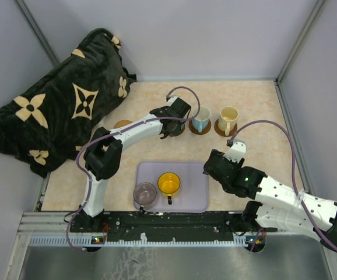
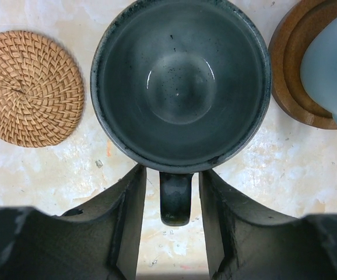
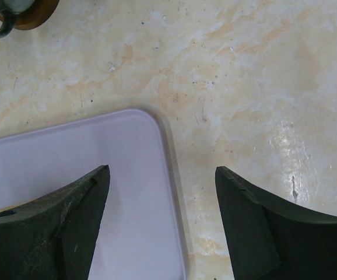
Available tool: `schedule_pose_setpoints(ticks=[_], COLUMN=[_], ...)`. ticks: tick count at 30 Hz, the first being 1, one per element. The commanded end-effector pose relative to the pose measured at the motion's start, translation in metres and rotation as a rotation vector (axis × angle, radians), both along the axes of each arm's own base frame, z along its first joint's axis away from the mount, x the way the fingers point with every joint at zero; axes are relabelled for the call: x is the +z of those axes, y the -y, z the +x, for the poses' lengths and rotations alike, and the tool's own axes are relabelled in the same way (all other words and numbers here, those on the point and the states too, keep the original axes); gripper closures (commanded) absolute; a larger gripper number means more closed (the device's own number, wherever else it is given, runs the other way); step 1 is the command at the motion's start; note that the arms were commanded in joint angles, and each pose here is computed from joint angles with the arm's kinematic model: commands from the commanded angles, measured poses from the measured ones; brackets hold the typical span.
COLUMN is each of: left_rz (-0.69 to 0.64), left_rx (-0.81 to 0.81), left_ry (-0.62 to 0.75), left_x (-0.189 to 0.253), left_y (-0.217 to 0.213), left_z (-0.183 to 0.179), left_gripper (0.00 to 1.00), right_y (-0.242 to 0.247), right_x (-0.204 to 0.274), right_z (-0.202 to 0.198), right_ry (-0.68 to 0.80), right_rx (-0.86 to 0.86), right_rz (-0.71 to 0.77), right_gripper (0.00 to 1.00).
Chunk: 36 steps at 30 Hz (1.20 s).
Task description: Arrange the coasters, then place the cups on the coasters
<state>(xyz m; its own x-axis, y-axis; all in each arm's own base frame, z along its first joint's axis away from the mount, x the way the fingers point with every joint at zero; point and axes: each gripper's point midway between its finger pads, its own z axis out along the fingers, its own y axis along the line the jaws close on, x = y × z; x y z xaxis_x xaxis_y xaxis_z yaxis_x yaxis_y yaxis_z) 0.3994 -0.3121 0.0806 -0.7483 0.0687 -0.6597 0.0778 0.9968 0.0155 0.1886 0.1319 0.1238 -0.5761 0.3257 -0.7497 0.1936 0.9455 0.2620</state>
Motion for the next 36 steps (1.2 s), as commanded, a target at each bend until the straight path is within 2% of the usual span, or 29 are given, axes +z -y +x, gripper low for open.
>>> schedule_pose_setpoints(ticks=[1, 5, 11, 22, 30, 36], left_rz=[-0.034, -0.042, -0.068, -0.133, -0.147, -0.216], left_rx=[0.025, 0.024, 0.011, -0.012, -0.046, -0.132], left_ry=[0.057, 0.059, 0.056, 0.118, 0.202, 0.224], left_x=[0.02, 0.024, 0.034, 0.085, 0.118, 0.131], left_y=[-0.001, -0.002, -0.003, -0.01, -0.044, -0.081], left_z=[0.007, 0.006, -0.001, -0.013, -0.065, -0.132], left_gripper=[0.52, 0.48, 0.37, 0.33, 0.3, 0.27], right_y=[-0.005, -0.006, -0.008, -0.009, -0.001, 0.007], right_x=[0.007, 0.007, 0.005, 0.007, 0.013, 0.022], right_z=[0.005, 0.005, 0.005, 0.008, 0.01, 0.013], right_ry=[0.03, 0.029, 0.025, 0.033, 0.058, 0.09], right_rx=[-0.004, -0.001, 0.0, -0.008, -0.025, -0.052], right_rz=[0.018, 0.019, 0.02, 0.012, -0.005, -0.024], right_gripper=[0.26, 0.26, 0.26, 0.26, 0.25, 0.24])
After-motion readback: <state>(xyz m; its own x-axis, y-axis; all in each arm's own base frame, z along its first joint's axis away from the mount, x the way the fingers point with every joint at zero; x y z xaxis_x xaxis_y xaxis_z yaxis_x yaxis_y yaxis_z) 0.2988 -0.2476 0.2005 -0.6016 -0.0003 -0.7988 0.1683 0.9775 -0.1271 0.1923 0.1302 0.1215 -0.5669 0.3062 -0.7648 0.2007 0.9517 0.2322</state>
